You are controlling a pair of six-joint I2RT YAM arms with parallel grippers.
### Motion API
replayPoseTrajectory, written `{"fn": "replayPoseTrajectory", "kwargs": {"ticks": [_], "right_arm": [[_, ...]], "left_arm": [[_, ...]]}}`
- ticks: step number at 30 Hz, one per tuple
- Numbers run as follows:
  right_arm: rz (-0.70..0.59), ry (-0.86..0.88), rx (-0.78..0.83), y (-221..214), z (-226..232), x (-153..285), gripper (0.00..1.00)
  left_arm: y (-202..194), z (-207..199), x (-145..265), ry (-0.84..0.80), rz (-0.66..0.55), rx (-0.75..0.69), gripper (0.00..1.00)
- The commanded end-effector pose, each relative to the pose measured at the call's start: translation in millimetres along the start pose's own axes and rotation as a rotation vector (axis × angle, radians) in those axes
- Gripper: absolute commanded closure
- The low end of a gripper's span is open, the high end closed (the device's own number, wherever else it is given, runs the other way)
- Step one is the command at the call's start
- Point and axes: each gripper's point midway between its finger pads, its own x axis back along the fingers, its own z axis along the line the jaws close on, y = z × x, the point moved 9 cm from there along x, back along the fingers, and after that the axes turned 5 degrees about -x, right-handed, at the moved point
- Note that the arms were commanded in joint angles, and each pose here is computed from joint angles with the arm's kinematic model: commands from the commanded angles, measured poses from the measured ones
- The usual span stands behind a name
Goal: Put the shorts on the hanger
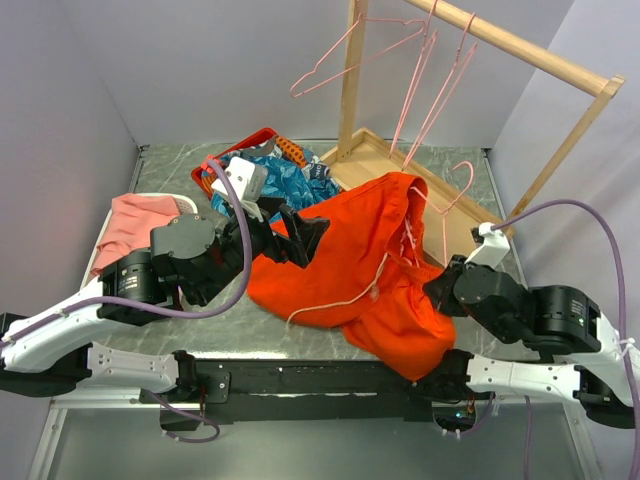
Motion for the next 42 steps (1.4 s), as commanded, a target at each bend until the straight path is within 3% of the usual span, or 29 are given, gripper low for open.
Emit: {"fn": "replayPoseTrajectory", "kwargs": {"ticks": [1,7,21,42], "right_arm": [[-0.149,-0.188,-0.062,22.2,-4.4,-4.6,1.0],[-0.236,-0.327,-0.106,48.2,-5.0,-12.8,1.0],[-0.489,-0.408,-0.193,123.2,18.9,7.6,1.0],[-0.627,-0.453,-0.268,198.5,45.6,-30.1,1.0]], "left_arm": [[18.0,-3.2,7.9,-0.045,-0.045,0.061,0.03],[19.5,-5.2,9.1,-0.069,-0.039,0.062,0.03],[19.2,-20.0,-4.1,-0.107,0.019,0.016,0.03],[21.2,-30.9,-14.9,-0.116,0.061,-0.006,0.03]]}}
